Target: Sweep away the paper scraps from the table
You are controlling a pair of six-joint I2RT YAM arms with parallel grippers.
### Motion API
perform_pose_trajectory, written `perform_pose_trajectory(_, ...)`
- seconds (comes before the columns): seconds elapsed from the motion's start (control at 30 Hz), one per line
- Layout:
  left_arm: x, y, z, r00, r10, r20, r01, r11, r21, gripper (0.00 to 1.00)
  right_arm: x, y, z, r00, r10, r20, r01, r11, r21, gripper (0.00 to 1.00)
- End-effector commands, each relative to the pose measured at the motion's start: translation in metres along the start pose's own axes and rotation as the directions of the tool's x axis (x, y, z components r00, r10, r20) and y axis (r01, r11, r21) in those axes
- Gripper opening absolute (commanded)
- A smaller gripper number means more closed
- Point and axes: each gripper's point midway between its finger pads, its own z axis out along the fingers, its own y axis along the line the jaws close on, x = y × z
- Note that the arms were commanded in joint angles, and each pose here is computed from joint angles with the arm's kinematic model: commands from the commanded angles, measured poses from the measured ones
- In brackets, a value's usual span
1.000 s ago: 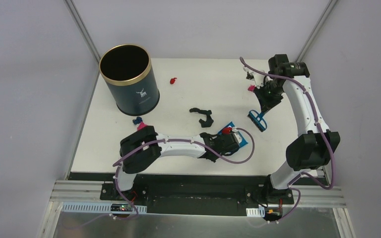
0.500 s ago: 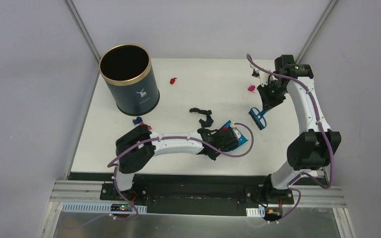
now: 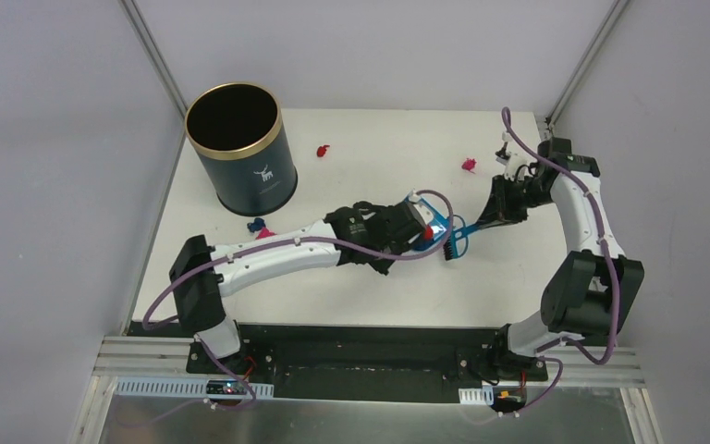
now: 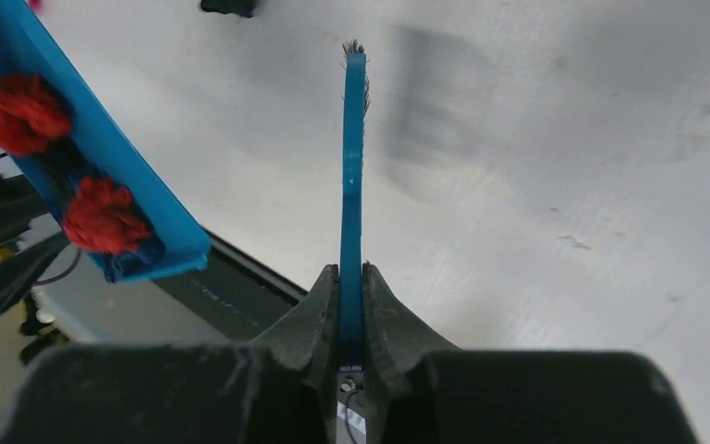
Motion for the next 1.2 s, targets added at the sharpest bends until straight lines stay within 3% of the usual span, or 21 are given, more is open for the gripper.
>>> perform_pose_trajectory(0.0,-0.023,0.044,-0.049,0.996,-0.066,0.054,0.068,0.997,-0.047,0.0,-0.003,0.048,-0.005,0.993,0.032,0.116,-0.005,0.975,-0.223,0.0)
perform_pose_trajectory(0.3,-0.045,0.115,-0.092,0.979,-0.179,0.095,0.192,0.97,-0.15,0.0,0.024,0.08,0.01,0.991,0.026,0.133,0.042,0.875,-0.482,0.0)
perform_pose_trajectory(0.57,-0.059,0.164,-0.123,0.946,-0.276,0.173,0.31,0.925,-0.218,0.0,0.032,0.079,0.018,0.991,0.016,0.136,0.054,0.865,-0.499,0.0)
perform_pose_trajectory(0.9,-0.077,0.218,-0.148,0.822,-0.47,0.32,0.527,0.842,-0.115,0.0,0.031,0.08,0.02,0.993,0.022,0.114,0.042,0.847,-0.529,0.0)
perform_pose_trajectory(1.17,-0.098,0.255,-0.155,0.713,-0.587,0.382,0.631,0.776,0.015,0.0,0.032,0.08,0.02,0.994,0.018,0.107,0.042,0.842,-0.537,0.0)
